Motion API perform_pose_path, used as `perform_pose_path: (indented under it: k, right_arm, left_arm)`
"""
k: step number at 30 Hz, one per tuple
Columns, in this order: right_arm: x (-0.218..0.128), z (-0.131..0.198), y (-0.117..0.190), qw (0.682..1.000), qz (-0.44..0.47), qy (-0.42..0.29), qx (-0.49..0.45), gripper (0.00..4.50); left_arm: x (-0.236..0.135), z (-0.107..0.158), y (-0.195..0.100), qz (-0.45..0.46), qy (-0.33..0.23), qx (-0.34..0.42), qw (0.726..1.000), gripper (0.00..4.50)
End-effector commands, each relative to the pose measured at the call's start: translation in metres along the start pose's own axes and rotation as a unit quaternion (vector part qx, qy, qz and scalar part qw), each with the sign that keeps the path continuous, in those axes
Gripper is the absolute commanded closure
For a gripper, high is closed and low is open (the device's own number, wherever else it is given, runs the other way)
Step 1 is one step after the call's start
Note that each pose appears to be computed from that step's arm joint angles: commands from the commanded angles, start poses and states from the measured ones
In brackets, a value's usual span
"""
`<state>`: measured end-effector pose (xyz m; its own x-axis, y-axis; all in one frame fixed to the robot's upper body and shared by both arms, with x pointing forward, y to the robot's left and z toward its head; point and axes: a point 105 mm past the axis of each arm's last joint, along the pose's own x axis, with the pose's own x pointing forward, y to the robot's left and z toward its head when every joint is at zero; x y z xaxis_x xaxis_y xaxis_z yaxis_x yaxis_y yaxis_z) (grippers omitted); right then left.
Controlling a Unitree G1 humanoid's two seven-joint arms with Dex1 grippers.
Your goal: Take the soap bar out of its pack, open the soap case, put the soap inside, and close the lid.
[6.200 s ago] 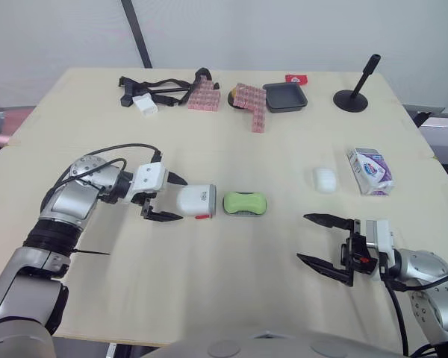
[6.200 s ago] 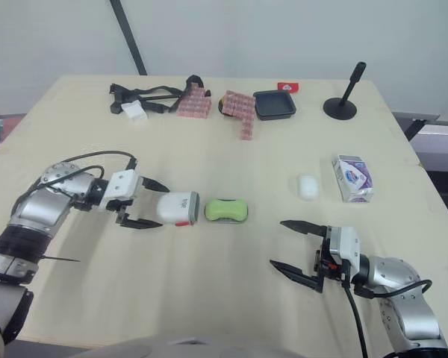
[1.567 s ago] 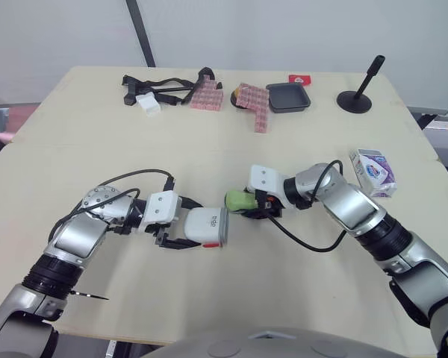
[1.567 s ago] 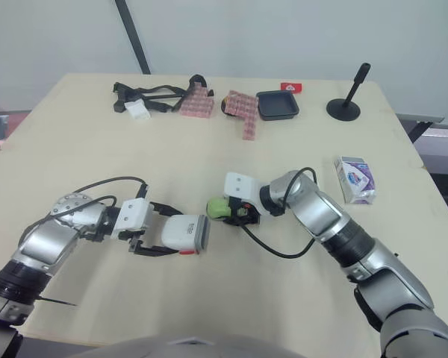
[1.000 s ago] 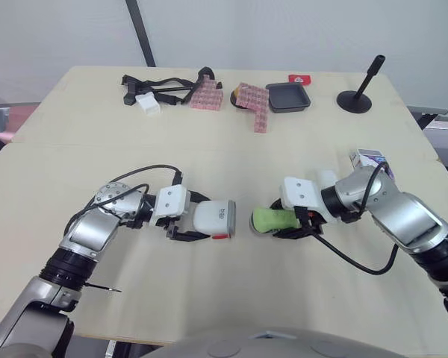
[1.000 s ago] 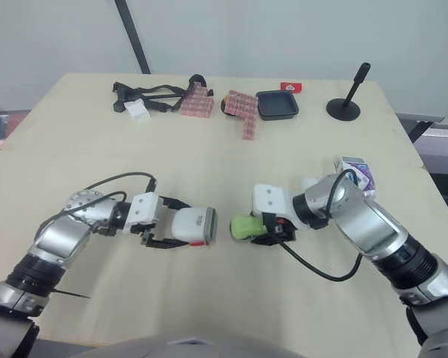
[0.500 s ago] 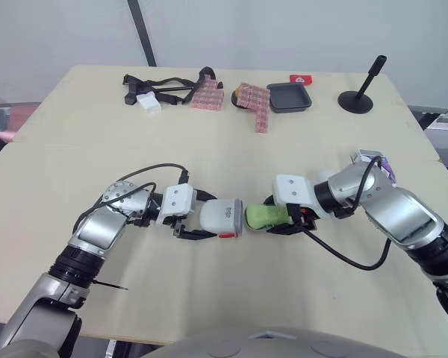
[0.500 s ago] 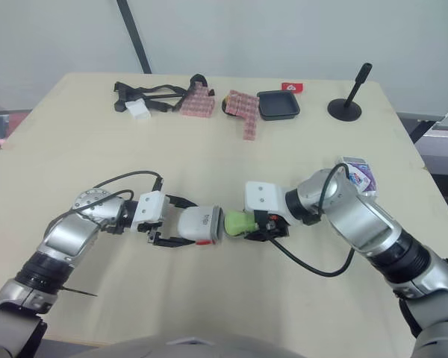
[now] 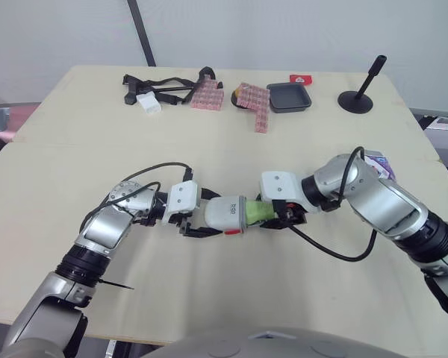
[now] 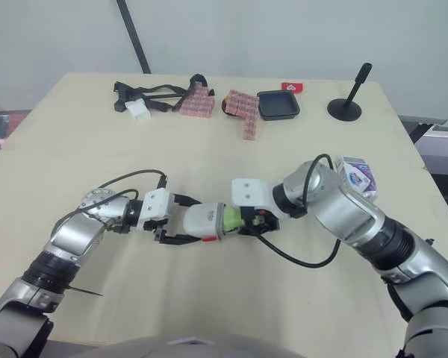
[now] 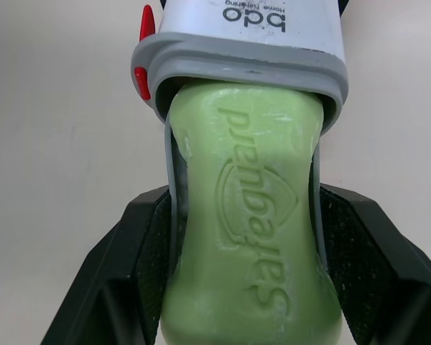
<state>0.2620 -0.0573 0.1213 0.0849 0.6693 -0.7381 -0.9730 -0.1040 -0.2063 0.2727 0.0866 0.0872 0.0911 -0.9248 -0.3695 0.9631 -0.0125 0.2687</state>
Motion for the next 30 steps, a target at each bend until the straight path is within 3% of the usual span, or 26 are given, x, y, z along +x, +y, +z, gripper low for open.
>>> perform_pose_path:
  k: [1,18,20,23,30]
  right_arm:
    - [-0.004,0.010,-0.005,1.000,-0.006,0.008,-0.027,1.96]
    - [0.000,0.017,0.000,1.000,0.008,0.019,0.012,1.96]
    - [0.000,0.017,0.003,1.000,0.015,0.017,0.017,0.91]
    - [0.000,0.019,0.004,1.000,0.017,0.010,0.016,0.01]
    - [-0.002,0.021,0.001,1.000,0.009,0.003,0.013,0.01]
  left_arm:
    - [0.001,0.011,0.006,0.010,-0.013,0.014,1.000,0.86]
    - [0.008,0.013,0.005,0.014,-0.017,0.009,1.000,0.86]
    - [0.007,0.012,0.004,0.011,-0.015,0.011,1.000,0.86]
    - [0.007,0.011,0.004,0.007,-0.012,0.014,1.000,0.86]
    - [0.008,0.011,0.007,0.010,-0.010,0.016,1.000,0.86]
